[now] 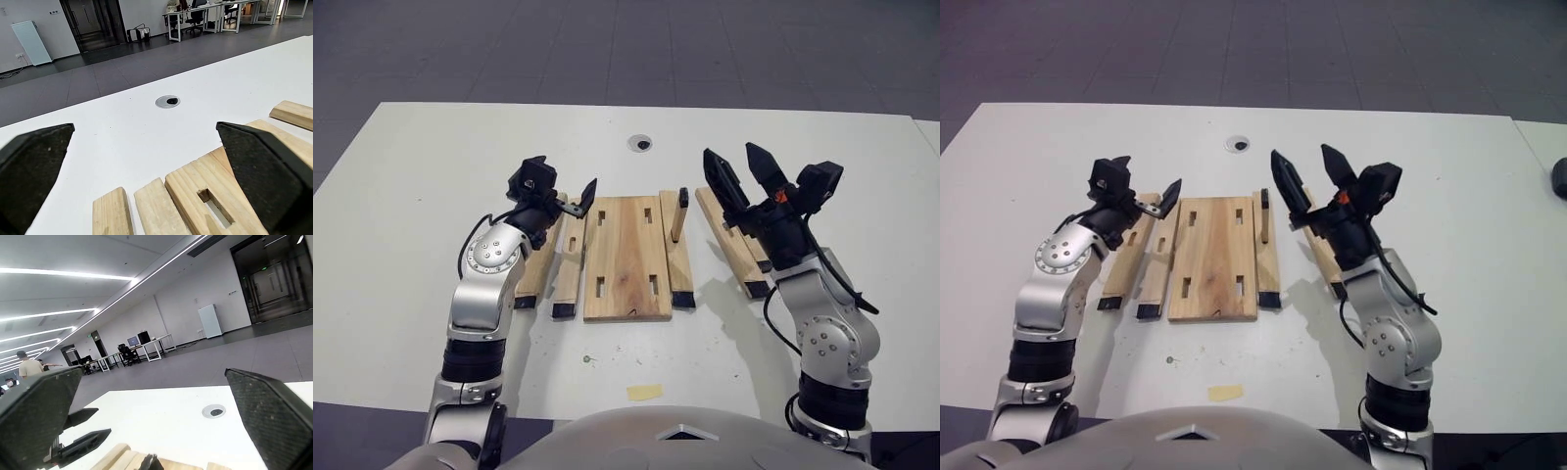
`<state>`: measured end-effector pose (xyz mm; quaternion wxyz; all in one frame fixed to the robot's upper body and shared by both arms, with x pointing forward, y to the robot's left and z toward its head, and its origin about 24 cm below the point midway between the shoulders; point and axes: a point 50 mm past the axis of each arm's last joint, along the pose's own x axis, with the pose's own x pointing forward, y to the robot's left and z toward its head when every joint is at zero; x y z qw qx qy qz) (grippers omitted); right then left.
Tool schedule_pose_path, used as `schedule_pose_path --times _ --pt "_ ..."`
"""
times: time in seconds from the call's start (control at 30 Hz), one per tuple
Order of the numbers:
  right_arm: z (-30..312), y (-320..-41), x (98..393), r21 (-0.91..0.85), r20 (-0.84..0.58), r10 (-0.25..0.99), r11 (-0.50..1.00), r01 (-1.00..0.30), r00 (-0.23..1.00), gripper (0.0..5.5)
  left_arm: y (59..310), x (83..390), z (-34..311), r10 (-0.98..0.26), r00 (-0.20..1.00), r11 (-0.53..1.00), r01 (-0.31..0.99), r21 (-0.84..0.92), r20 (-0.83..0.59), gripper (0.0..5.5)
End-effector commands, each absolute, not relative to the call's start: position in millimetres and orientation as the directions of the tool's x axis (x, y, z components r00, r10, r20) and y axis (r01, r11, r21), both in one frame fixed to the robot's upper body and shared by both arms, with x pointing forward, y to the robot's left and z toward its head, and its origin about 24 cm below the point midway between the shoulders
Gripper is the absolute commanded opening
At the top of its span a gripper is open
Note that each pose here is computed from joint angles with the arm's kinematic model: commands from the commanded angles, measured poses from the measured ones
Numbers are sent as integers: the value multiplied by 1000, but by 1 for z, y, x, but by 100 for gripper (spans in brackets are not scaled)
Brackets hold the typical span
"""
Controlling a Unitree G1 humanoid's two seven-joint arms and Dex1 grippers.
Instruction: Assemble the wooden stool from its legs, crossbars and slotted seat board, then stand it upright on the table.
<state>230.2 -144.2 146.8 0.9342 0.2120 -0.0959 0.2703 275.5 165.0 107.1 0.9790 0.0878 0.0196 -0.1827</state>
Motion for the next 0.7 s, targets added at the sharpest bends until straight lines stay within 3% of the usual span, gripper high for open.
schedule_pose_path --times 0.03,0.23,0.4,0.63,0.7 --pt "178 -114 250 251 369 516 745 -617 773 537 161 277 107 -366 927 912 374 166 -79 540" --pt "197 -95 278 229 380 572 703 -673 727 537 158 281 108 -382 921 904 389 175 -76 540" --pt "215 -92 285 220 417 591 672 -707 691 537 159 281 106 -372 925 908 380 175 -79 540" --pt "207 -86 283 234 376 627 648 -725 682 537 157 280 104 -380 921 905 389 169 -85 540" --pt "186 -84 280 259 286 688 614 -745 667 537 157 281 102 -377 921 905 388 171 -93 540"
